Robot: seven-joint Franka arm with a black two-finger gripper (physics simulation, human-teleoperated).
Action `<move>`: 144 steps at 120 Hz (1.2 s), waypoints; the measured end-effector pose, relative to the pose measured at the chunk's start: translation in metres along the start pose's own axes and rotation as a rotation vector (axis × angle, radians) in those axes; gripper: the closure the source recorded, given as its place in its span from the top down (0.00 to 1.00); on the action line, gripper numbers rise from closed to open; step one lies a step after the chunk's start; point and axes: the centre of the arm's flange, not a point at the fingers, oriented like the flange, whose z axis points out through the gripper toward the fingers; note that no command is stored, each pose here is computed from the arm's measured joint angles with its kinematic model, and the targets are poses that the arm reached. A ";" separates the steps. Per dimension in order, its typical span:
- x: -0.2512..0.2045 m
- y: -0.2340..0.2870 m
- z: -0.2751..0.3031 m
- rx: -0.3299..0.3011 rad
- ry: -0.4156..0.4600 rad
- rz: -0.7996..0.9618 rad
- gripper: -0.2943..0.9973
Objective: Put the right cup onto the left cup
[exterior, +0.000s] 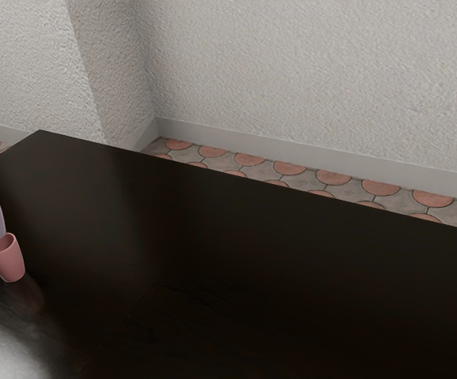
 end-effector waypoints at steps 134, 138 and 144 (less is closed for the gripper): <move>0.017 -0.015 0.038 -0.032 -0.038 0.001 0.52; 0.017 -0.014 0.037 -0.033 -0.037 0.002 0.55; 0.017 -0.012 0.036 -0.034 -0.037 0.005 0.60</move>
